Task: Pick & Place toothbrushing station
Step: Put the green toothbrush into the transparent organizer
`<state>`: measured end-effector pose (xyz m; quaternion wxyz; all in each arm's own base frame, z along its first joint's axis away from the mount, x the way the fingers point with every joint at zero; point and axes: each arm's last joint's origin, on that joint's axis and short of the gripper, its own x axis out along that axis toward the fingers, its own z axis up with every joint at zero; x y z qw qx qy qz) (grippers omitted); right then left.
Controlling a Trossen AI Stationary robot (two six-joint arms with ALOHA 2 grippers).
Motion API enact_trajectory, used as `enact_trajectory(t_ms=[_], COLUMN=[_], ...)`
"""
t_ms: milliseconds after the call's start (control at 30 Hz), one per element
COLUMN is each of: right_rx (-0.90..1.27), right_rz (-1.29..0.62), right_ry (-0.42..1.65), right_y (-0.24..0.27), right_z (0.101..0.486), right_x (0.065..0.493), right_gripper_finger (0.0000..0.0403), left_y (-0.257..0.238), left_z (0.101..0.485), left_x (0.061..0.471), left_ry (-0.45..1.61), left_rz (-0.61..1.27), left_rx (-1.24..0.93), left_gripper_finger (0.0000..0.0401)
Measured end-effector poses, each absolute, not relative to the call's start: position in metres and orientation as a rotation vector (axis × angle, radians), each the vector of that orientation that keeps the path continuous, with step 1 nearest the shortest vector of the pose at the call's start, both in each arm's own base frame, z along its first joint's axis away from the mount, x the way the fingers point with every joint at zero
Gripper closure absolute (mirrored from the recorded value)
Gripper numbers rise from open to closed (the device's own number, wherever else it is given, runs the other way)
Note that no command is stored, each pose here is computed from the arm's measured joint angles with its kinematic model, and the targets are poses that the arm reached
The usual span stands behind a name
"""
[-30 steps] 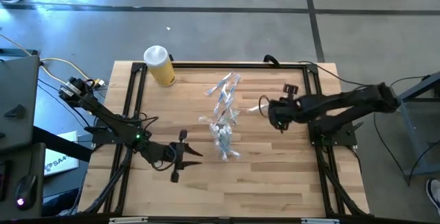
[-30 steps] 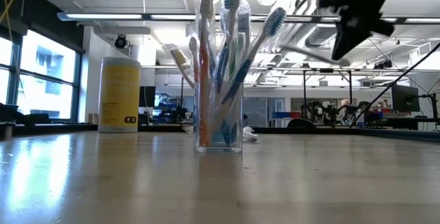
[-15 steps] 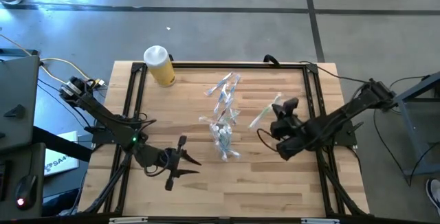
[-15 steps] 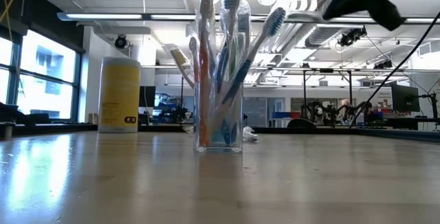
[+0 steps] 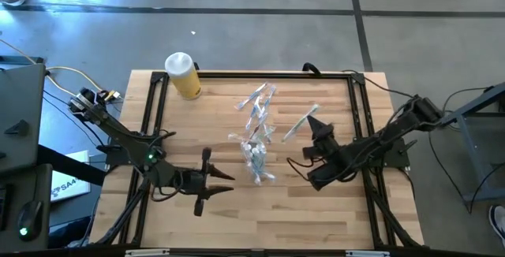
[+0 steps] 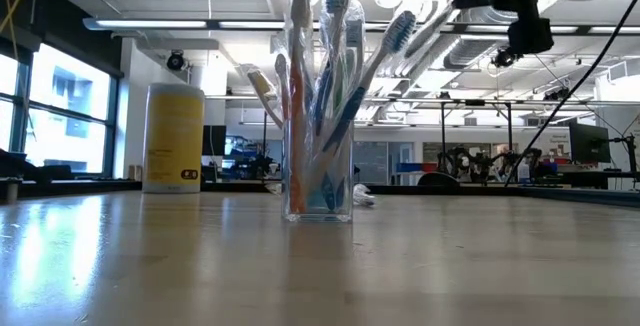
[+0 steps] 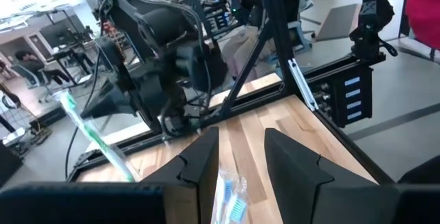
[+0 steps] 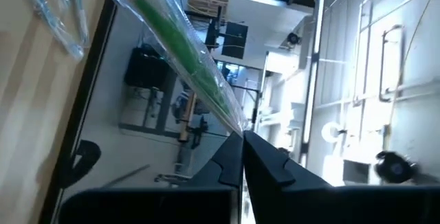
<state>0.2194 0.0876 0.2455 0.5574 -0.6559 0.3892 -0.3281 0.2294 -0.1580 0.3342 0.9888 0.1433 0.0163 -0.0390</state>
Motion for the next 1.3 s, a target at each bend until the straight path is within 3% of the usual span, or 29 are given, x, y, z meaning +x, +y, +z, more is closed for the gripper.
enact_trajectory(t_ms=[433,767,1033,1300], right_rx=[-1.721,-1.741,-1.685,-1.647], right_rz=[-0.725,-0.763,-0.691,-0.684], right_ry=[1.08,1.278,1.256,1.25], right_y=[0.088,0.056,0.063,0.059], right_z=[0.197,0.193,0.203,0.207], right_x=[0.248,0.274,0.302,0.31], right_gripper_finger=[0.04,0.04,0.04,0.04], left_y=[-0.158,-0.156,-0.142,-0.125], left_z=[0.333,0.333,0.351,0.37], left_x=[0.229,0.229,0.216,0.194], left_ry=[0.042,0.047,0.013,-0.023], left_rz=[-0.074,-0.017,0.139,0.149], left_rx=[0.226,0.299,0.333,0.276], left_gripper_finger=[0.0288,0.0288,0.0288,0.0288])
